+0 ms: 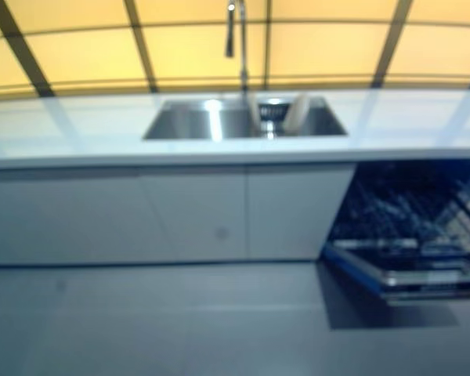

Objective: Take plates into dishwasher

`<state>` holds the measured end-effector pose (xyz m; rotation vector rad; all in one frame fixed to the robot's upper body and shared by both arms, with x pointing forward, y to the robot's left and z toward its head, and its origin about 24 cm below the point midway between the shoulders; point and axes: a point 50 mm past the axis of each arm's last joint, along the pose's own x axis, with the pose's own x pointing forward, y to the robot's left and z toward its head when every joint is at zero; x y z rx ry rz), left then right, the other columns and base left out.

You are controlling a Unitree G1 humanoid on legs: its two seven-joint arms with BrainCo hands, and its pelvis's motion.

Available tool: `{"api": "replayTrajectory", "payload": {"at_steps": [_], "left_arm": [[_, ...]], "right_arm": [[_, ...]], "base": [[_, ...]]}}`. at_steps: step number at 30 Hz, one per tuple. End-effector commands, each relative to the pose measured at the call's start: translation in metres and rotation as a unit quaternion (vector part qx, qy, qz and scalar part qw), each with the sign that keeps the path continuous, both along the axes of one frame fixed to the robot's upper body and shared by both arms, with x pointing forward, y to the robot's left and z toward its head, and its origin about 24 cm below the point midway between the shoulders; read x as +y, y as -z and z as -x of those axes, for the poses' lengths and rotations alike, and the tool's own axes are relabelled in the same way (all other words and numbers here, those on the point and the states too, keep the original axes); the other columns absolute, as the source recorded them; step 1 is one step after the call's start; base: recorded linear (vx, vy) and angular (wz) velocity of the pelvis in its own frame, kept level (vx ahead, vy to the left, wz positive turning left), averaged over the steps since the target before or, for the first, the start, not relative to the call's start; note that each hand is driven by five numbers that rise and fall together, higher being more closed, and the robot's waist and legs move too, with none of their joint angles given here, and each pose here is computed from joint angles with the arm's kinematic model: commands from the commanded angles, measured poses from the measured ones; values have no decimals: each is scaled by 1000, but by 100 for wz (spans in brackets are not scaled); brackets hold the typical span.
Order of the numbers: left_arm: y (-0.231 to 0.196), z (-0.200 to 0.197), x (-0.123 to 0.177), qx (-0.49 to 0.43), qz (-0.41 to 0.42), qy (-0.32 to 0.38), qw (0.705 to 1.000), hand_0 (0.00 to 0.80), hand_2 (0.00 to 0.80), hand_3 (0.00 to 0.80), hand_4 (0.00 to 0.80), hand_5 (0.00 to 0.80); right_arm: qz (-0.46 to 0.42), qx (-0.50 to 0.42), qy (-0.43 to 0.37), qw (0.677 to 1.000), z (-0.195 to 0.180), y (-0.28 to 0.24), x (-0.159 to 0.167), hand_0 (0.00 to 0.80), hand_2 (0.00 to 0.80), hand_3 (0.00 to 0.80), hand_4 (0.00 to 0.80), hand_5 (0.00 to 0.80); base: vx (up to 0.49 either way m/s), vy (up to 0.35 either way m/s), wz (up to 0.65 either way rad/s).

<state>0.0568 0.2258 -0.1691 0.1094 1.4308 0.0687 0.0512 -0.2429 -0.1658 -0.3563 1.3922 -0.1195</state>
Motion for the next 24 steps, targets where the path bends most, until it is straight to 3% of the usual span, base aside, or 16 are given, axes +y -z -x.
{"api": "replayTrajectory", "payload": {"at_steps": [1, 24], "left_arm": [[-3, -20, 4, -26, -24, -14, 999, 0, 0, 0, 0, 0], [-3, -19, 3, -8, -24, 21, 999, 0, 0, 0, 0, 0]], "right_arm": [[-14, 9, -24, 1000, -14, 1, 6, 0, 0, 0, 0, 0], [-67, -10, -63, 996, -22, 2, 17, 0, 0, 0, 0, 0]], "base": [[0, 0, 0], [-3, -2, 0]]}}
